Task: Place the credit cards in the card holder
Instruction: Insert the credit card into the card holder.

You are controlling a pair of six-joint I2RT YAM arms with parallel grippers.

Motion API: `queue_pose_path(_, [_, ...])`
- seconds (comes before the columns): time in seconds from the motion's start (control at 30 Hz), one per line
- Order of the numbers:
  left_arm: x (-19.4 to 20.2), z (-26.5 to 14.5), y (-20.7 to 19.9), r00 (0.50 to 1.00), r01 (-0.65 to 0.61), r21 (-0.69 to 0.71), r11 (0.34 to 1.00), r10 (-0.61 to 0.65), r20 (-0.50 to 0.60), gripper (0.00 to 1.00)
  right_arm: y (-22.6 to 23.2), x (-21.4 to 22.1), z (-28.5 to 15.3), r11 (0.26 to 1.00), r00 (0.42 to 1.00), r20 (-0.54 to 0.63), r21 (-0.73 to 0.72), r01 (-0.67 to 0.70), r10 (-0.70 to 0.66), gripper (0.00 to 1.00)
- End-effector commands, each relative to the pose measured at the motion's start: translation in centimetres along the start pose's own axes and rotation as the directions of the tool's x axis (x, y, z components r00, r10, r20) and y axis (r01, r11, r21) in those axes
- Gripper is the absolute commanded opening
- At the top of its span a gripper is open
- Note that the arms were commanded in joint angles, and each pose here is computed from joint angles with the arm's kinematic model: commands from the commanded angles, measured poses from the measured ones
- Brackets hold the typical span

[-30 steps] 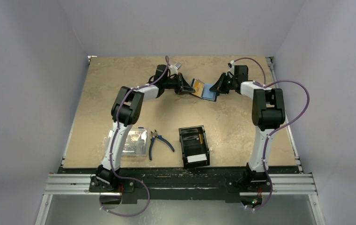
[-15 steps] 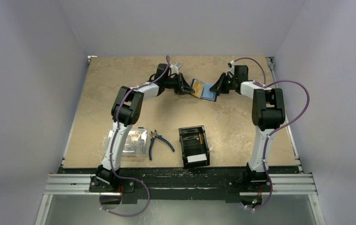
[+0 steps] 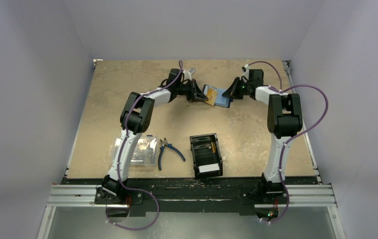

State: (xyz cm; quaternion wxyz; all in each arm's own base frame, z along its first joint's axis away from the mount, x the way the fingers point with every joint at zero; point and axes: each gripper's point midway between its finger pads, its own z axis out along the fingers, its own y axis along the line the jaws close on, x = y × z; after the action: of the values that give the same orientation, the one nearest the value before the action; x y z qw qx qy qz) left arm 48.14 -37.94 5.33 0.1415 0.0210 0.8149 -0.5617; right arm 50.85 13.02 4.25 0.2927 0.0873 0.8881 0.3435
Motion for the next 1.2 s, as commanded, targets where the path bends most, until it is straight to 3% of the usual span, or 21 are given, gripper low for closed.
queue_pose_path(0.0, [-1.0, -0.1, -0.9, 0.999, -0.048, 0.009, 0.999, 0.048, 0.025, 0.00, -2.3, 1.8, 0.9, 0.997, 0.999, -0.048, 0.075, 0.002, 0.002, 0.00])
queue_pose_path(1.17, [-1.0, -0.5, -1.3, 1.000, -0.025, 0.079, 0.997, 0.024, 0.016, 0.00, -2.3, 1.7, 1.1, 0.997, 0.998, -0.056, 0.072, -0.001, 0.005, 0.00])
